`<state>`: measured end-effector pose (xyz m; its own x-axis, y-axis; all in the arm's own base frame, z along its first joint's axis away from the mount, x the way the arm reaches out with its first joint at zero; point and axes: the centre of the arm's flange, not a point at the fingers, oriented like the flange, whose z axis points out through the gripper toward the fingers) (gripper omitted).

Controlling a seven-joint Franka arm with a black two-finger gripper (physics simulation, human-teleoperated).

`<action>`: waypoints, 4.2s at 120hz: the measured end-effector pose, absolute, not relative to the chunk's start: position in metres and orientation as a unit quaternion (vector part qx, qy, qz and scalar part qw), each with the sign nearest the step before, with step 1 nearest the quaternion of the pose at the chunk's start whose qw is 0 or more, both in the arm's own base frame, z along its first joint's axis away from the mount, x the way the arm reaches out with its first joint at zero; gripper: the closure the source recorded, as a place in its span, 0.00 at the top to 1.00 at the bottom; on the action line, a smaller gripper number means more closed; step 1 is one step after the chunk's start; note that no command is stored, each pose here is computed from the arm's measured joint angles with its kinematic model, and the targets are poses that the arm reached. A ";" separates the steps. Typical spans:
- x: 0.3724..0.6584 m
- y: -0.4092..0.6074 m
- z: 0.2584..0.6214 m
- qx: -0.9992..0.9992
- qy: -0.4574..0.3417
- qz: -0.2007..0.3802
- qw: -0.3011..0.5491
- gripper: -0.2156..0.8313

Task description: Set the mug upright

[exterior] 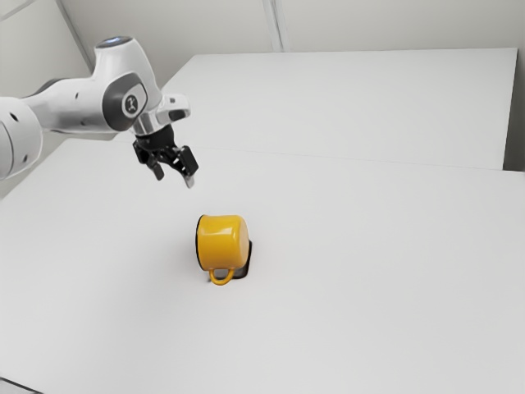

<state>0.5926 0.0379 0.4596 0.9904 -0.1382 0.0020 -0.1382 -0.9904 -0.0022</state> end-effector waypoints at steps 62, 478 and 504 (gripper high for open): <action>0.543 0.082 0.392 -0.947 -0.094 0.012 -0.307 0.79; 0.566 -0.033 0.367 -0.980 -0.161 0.114 0.036 0.05; 0.581 -0.037 0.356 -0.971 -0.190 0.127 0.067 0.05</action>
<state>0.5814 -0.0369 0.3563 0.8956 0.3866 -0.2201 0.3524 -0.9185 -0.1792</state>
